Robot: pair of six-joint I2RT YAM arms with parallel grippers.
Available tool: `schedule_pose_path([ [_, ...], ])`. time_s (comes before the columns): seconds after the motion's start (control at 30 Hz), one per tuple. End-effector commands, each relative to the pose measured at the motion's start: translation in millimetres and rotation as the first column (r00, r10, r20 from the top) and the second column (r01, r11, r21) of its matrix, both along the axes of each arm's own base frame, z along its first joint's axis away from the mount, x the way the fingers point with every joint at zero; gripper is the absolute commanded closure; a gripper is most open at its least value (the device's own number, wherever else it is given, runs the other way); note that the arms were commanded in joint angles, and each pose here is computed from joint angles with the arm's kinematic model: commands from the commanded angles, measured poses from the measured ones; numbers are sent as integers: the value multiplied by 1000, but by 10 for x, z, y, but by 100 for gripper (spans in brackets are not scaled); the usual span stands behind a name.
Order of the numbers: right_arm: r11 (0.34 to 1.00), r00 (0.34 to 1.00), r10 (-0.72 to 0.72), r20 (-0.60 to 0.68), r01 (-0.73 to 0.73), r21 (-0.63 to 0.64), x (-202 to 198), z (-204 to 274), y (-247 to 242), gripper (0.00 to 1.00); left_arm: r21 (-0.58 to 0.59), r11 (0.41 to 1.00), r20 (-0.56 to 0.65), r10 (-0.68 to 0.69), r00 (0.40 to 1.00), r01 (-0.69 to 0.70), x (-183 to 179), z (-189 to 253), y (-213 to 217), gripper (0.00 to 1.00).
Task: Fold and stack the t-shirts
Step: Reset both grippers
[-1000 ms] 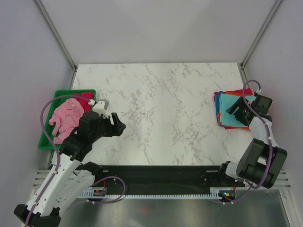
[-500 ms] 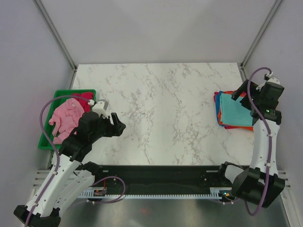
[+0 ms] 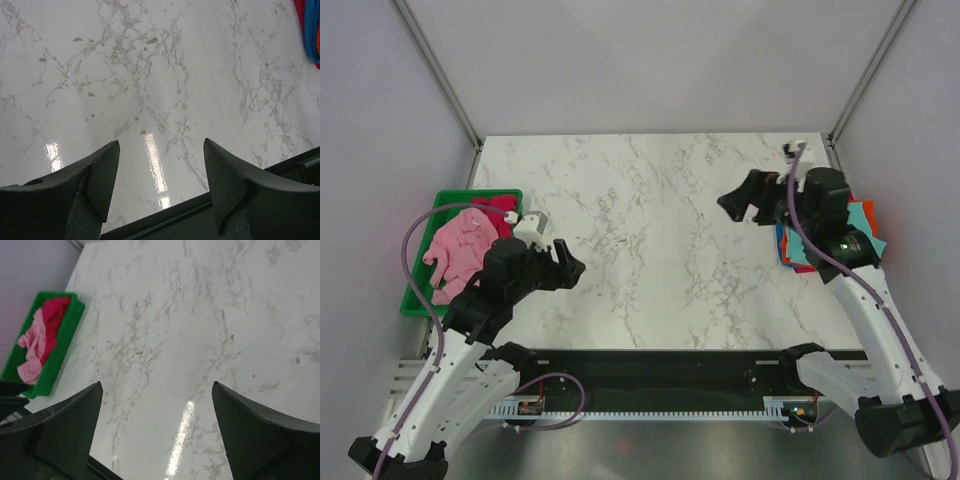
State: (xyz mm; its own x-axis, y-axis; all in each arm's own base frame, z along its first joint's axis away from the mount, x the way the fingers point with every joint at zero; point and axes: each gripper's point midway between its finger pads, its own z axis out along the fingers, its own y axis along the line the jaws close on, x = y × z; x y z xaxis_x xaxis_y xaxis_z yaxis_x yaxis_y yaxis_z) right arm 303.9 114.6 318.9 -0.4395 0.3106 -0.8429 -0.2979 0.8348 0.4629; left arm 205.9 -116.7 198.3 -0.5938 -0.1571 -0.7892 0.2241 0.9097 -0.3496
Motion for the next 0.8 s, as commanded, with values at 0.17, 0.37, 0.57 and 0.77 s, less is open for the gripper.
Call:
schedule_pose_path([
  [0.17, 952, 986, 64, -155, -107, -285, -276, -1023, 945, 2, 17, 999, 66, 34, 997, -35, 56, 123, 82, 24],
  [0.37, 958, 965, 231, -127, -248, -141, -572, -1187, 1385, 2, 48, 997, 31, 66, 997, -67, 99, 31, 128, 24],
  [0.57, 931, 925, 318, -207, -346, -116, -734, -1576, 1508, 2, 76, 985, 25, 152, 988, -153, 130, 13, 268, 25],
  [0.77, 910, 910, 373, -182, -397, -123, -860, -1640, 1467, 2, 194, 901, 36, 389, 921, -388, 216, 20, 708, 15],
])
